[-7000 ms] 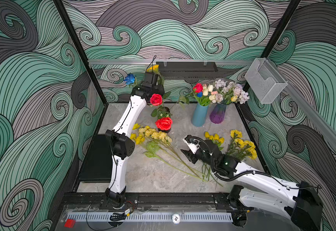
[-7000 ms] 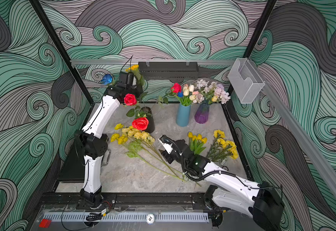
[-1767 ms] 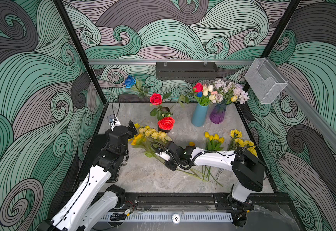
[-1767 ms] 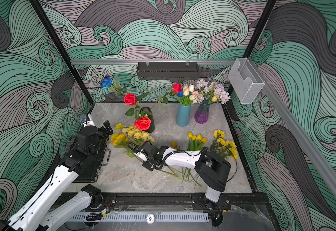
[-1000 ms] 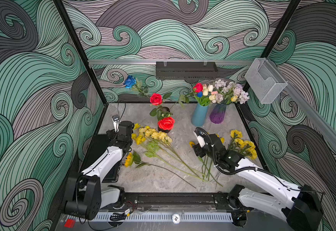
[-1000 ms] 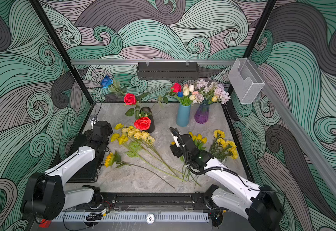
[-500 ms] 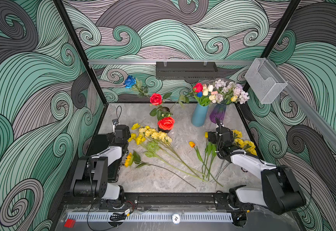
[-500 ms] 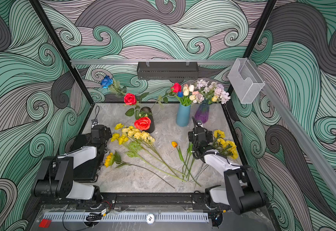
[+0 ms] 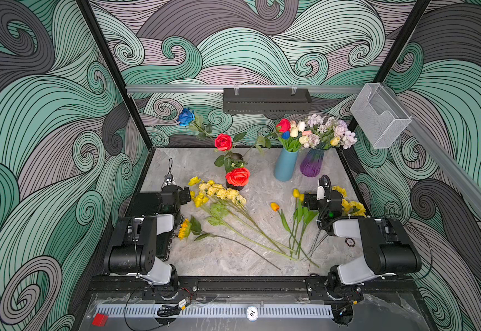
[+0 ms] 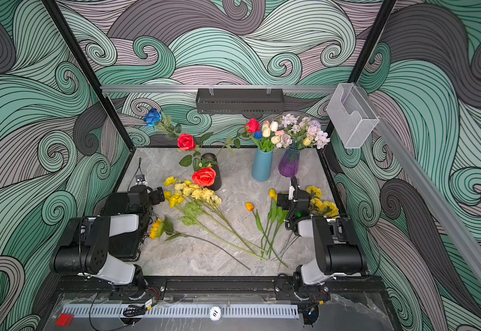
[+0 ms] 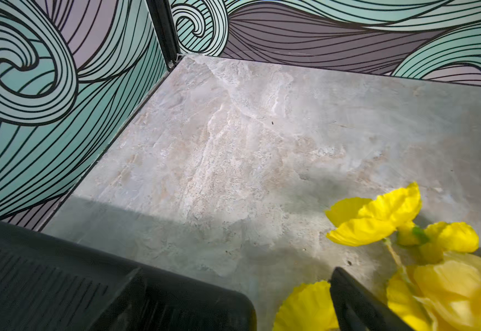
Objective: Pick out yellow flowers from the vase
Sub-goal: Reset both arms
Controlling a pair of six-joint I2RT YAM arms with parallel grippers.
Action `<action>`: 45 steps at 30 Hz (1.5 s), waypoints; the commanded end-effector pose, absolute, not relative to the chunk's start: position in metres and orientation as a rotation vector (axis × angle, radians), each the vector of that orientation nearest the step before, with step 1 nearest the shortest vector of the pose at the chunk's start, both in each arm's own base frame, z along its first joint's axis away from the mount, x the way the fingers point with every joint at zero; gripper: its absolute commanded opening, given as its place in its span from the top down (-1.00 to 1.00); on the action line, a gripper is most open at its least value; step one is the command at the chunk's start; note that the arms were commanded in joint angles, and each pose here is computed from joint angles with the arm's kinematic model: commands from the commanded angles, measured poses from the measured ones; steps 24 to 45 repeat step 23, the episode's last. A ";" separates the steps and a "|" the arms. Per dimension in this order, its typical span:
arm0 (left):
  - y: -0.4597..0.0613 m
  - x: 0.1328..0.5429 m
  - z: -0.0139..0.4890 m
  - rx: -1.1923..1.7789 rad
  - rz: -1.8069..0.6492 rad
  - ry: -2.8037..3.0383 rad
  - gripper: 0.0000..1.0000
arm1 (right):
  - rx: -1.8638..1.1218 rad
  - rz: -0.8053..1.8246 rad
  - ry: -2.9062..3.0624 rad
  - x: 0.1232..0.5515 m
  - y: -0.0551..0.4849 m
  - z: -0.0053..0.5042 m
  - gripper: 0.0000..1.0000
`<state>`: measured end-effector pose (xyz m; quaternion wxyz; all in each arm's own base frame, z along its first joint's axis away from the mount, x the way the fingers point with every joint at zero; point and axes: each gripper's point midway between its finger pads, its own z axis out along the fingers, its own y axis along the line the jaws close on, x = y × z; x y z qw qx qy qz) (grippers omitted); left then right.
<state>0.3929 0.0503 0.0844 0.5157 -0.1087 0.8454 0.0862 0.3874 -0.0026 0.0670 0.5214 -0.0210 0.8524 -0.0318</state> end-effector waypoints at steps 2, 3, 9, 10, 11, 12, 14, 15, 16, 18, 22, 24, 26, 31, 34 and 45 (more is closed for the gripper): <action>0.047 0.396 0.086 -0.237 0.187 2.019 -0.97 | -0.057 -0.008 1.957 0.399 0.006 0.091 -0.99; 0.047 0.396 0.085 -0.237 0.187 2.021 -0.97 | -0.058 -0.009 1.942 0.399 0.007 0.092 -0.99; 0.047 0.396 0.086 -0.237 0.187 2.021 -0.97 | -0.058 -0.009 1.951 0.399 0.007 0.092 -0.99; 0.047 0.396 0.085 -0.237 0.187 2.022 -0.97 | -0.058 -0.012 1.960 0.398 0.006 0.091 -0.99; 0.047 0.396 0.086 -0.237 0.186 2.020 -0.97 | -0.059 -0.010 1.957 0.399 0.007 0.091 -0.99; 0.047 0.396 0.086 -0.237 0.187 2.019 -0.97 | -0.059 -0.010 1.956 0.399 0.007 0.091 -0.99; 0.047 0.396 0.086 -0.237 0.187 2.021 -0.97 | -0.059 -0.010 1.960 0.399 0.007 0.091 -0.99; 0.047 0.396 0.086 -0.237 0.187 2.019 -0.97 | -0.058 -0.009 1.966 0.400 0.007 0.089 -0.99; 0.047 0.396 0.086 -0.235 0.187 2.021 -0.97 | -0.057 -0.008 1.966 0.400 0.007 0.090 -0.99; 0.047 0.396 0.085 -0.237 0.187 2.022 -0.98 | -0.052 -0.007 1.971 0.401 0.006 0.089 -0.99; 0.047 0.396 0.086 -0.237 0.186 2.020 -0.97 | -0.051 -0.006 1.968 0.399 0.005 0.090 -0.99; 0.047 0.396 0.085 -0.237 0.187 2.022 -0.97 | -0.051 -0.013 1.959 0.399 0.005 0.091 -0.99; 0.047 0.396 0.085 -0.237 0.187 2.022 -0.97 | -0.051 -0.013 1.959 0.399 0.005 0.091 -0.99; 0.047 0.396 0.085 -0.237 0.187 2.022 -0.97 | -0.051 -0.013 1.959 0.399 0.005 0.091 -0.99; 0.047 0.396 0.085 -0.237 0.187 2.022 -0.97 | -0.051 -0.013 1.959 0.399 0.005 0.091 -0.99; 0.047 0.396 0.085 -0.237 0.187 2.022 -0.97 | -0.051 -0.013 1.959 0.399 0.005 0.091 -0.99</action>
